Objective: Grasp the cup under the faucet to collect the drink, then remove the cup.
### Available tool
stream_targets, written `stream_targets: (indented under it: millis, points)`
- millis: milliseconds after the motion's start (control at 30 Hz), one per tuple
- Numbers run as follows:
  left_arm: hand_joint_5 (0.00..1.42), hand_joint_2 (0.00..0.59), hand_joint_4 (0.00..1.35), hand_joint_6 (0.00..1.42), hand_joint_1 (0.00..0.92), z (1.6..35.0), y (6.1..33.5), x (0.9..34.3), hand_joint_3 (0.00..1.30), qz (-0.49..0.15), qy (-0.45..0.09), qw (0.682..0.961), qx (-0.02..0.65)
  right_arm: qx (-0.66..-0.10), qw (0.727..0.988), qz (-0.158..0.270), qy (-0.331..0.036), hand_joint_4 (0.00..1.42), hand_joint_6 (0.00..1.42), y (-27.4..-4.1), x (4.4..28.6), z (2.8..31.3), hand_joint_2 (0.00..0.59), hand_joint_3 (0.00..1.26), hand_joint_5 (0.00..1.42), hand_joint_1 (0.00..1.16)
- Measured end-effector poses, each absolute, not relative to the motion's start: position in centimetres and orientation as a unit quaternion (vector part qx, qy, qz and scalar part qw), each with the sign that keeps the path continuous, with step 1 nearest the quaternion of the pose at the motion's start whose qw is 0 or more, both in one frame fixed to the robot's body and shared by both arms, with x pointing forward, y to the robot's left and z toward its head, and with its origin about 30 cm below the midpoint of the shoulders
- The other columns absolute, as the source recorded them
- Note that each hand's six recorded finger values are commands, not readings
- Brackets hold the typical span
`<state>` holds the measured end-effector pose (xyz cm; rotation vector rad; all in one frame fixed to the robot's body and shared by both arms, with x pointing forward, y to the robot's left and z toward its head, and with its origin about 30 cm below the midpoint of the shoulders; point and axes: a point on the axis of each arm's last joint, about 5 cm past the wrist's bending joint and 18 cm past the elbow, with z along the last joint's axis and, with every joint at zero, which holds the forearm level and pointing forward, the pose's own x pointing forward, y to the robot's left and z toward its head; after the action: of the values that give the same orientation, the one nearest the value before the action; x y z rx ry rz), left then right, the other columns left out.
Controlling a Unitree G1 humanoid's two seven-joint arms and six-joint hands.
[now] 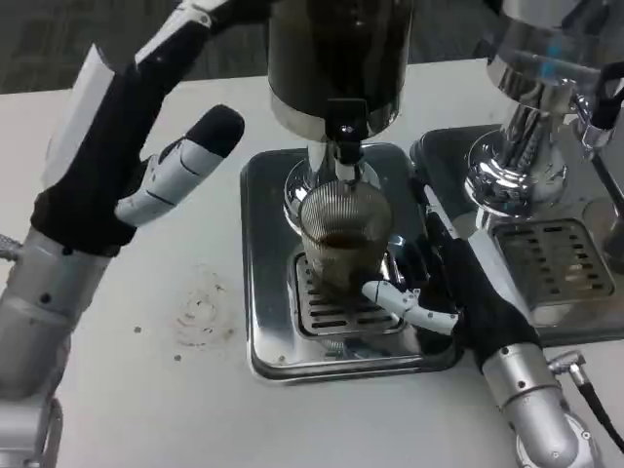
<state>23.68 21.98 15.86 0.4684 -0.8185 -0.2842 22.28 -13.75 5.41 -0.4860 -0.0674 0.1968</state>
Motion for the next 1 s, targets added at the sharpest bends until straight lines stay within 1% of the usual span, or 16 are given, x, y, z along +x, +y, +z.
stream_targets:
  millis: [300, 400, 533, 600, 733, 900, 1000]
  points:
    - [0.21, 0.177, 0.07, 0.16, 0.000, 14.0, 24.9, 21.6, 0.27, -0.085, -0.343, 0.907, 0.229, -0.237, 0.966, 0.095, -0.042, 0.00, 0.07, -13.6, 21.6, 5.9, 0.178, 0.00, 0.00, 0.63]
    - [0.21, 0.177, 0.07, 0.16, 0.000, 13.0, 25.4, 20.9, 0.27, -0.077, -0.318, 0.917, 0.228, -0.238, 0.966, 0.097, -0.039, 0.00, 0.06, -13.7, 21.3, 6.0, 0.173, 0.00, 0.00, 0.64]
    - [0.21, 0.178, 0.07, 0.16, 0.000, 12.6, 25.7, 20.7, 0.27, -0.066, -0.308, 0.922, 0.226, -0.242, 0.964, 0.097, -0.043, 0.00, 0.06, -13.6, 21.2, 6.3, 0.174, 0.00, 0.00, 0.65]
    - [0.22, 0.178, 0.07, 0.16, 0.000, 12.0, 26.0, 20.4, 0.27, -0.060, -0.295, 0.927, 0.225, -0.244, 0.964, 0.097, -0.042, 0.00, 0.06, -13.7, 21.1, 6.4, 0.174, 0.00, 0.00, 0.65]
    - [0.23, 0.179, 0.08, 0.14, 0.000, 11.1, 26.3, 20.0, 0.27, -0.053, -0.270, 0.935, 0.223, -0.247, 0.964, 0.096, -0.033, 0.00, 0.05, -13.8, 20.8, 6.3, 0.174, 0.00, 0.00, 0.65]
    - [0.16, 0.180, 0.02, 0.08, 0.000, 10.5, 26.8, 19.4, 0.18, -0.046, -0.250, 0.940, 0.226, -0.242, 0.965, 0.096, -0.032, 0.00, 0.05, -13.5, 20.8, 6.4, 0.174, 0.00, 0.00, 0.65]
    - [0.14, 0.181, 0.01, 0.06, 0.000, 10.0, 27.2, 19.0, 0.16, -0.051, -0.222, 0.944, 0.239, -0.234, 0.967, 0.098, -0.030, 0.00, 0.05, -13.0, 21.2, 6.3, 0.173, 0.00, 0.00, 0.65]
